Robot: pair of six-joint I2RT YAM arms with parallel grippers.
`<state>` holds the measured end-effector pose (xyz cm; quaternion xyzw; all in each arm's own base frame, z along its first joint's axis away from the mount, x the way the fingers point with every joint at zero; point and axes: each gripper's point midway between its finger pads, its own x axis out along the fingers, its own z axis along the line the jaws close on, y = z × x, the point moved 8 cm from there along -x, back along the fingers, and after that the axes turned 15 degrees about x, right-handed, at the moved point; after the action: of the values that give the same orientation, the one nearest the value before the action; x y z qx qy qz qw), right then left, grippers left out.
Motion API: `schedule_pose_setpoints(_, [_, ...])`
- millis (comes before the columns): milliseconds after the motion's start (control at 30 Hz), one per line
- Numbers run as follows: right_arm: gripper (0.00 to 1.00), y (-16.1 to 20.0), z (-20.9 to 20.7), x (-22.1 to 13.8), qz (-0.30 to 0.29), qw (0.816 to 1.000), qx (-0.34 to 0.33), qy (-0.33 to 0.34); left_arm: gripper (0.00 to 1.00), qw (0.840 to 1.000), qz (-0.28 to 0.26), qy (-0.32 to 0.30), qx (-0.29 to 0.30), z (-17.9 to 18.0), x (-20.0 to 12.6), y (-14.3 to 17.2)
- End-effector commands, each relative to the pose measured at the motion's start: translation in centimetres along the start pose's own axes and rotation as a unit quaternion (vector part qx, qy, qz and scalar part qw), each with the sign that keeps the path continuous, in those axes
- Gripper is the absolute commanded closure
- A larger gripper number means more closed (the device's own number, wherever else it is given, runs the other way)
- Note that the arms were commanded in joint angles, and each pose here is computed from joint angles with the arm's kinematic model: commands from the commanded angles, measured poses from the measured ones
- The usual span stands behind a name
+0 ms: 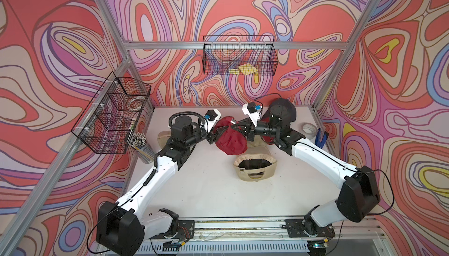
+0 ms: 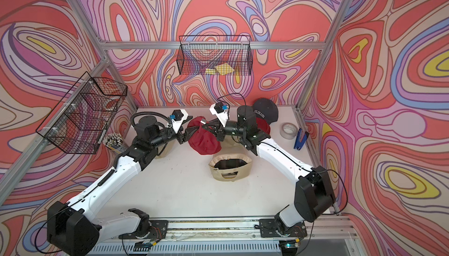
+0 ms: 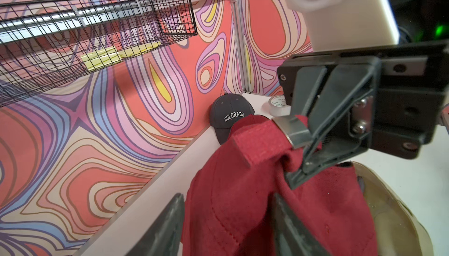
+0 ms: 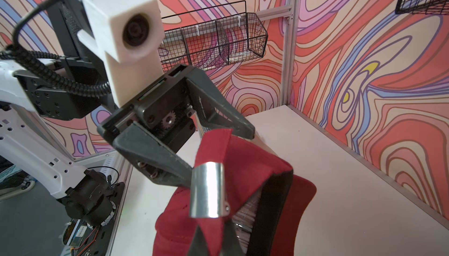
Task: Open the adjustable buckle of the baseball cap
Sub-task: Pick up the baseball cap from the center of the board.
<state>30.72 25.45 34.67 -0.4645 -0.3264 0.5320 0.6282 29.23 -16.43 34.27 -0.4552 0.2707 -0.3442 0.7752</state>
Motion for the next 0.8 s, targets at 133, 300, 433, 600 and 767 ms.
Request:
schedule_pose_setpoints(133, [1.0, -0.3, 0.4, 0.0, -0.016, 1.0, -0.009, -0.02, 0.91, 1.0, -0.02, 0.015, -0.001, -0.2, 0.7, -0.1])
schedule_pose_setpoints(300, [1.0, 0.4, -0.6, 0.4, -0.007, 1.0, 0.016, 0.002, 1.0, 0.999, -0.033, 0.01, -0.032, 0.2, 1.2, -0.3])
schedule_pose_setpoints(433, [0.79, 0.8, -1.8, 0.5, 0.042, 0.996, 0.048, 0.065, 1.0, 0.999, -0.028, 0.0, -0.033, 0.4, 1.4, 0.0])
schedule_pose_setpoints(600, [0.41, -0.7, -1.5, -1.4, 0.068, 0.985, 0.034, 0.153, 1.0, 1.0, -0.002, 0.002, -0.005, 0.4, 1.8, 0.9])
schedule_pose_setpoints(767, [0.34, -2.3, 0.1, -3.2, 0.061, 0.983, 0.021, 0.172, 1.0, 1.0, 0.007, 0.017, 0.015, 0.1, 1.8, 1.2])
